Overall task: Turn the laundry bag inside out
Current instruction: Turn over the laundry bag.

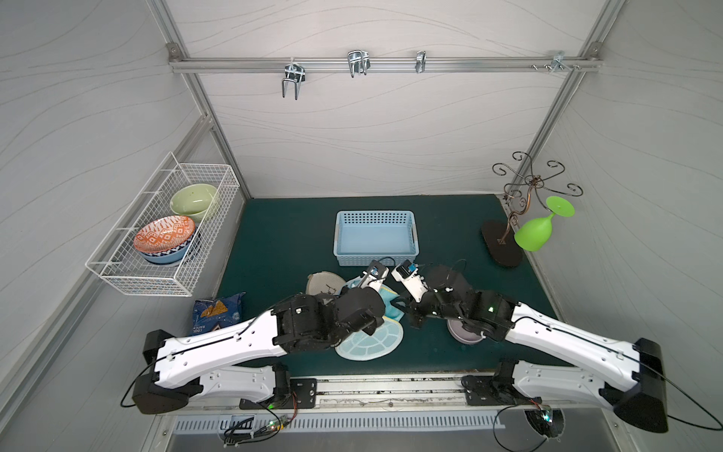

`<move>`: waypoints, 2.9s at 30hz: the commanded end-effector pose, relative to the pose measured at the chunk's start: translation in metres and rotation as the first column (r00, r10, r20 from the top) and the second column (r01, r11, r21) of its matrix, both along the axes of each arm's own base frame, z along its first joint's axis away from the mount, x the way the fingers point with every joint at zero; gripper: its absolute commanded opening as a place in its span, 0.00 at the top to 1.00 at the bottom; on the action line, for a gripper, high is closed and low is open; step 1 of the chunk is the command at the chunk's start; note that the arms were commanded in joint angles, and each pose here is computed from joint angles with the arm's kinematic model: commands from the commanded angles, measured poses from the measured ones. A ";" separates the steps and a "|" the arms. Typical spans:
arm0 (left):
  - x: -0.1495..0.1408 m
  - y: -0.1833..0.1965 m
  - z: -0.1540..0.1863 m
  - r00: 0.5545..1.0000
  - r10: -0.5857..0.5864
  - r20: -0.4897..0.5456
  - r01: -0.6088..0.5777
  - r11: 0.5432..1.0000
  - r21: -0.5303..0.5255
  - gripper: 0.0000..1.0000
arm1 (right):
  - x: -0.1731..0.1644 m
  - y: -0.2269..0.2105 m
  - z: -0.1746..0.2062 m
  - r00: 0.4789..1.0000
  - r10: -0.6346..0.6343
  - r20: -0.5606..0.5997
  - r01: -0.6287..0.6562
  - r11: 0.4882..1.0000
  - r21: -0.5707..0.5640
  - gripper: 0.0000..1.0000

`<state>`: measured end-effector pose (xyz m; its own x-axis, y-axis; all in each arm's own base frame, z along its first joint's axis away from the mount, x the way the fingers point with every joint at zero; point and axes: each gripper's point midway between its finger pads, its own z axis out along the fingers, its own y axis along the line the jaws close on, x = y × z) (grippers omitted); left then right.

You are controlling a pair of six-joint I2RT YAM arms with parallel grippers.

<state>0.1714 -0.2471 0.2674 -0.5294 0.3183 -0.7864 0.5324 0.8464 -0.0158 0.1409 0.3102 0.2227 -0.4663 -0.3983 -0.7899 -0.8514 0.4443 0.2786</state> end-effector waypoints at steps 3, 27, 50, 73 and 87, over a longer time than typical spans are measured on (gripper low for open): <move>0.012 0.036 0.026 0.991 0.037 0.125 -0.029 0.998 -0.063 1.00 | -0.078 -0.009 0.043 0.909 0.415 -0.034 -0.397 0.888 0.231 1.00; 0.029 0.014 -0.049 0.995 -0.053 -0.089 -0.005 0.834 -0.551 1.00 | -0.122 -0.054 0.235 0.759 0.539 0.366 -0.626 0.448 0.638 1.00; 0.004 0.059 0.010 0.999 0.019 -0.040 -0.039 0.803 -0.595 1.00 | -0.067 -0.032 0.163 0.948 0.314 0.045 -0.294 0.816 0.498 1.00; -0.019 0.033 -0.024 0.986 -0.107 -0.130 0.044 0.907 -0.418 0.62 | -0.085 -0.001 0.075 0.836 0.546 0.055 -0.537 0.791 0.294 1.00; -0.052 0.006 -0.007 0.939 -0.341 0.052 0.344 0.937 -0.057 0.49 | -0.129 -0.009 0.086 0.631 0.776 0.002 -0.742 0.603 0.295 1.00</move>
<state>0.1156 -0.2409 0.2488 -0.4772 0.3617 -0.8009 0.7657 0.6184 -0.1770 0.0349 0.3094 0.2972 -0.2344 -0.4527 -0.8603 -0.8551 -0.3250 0.4040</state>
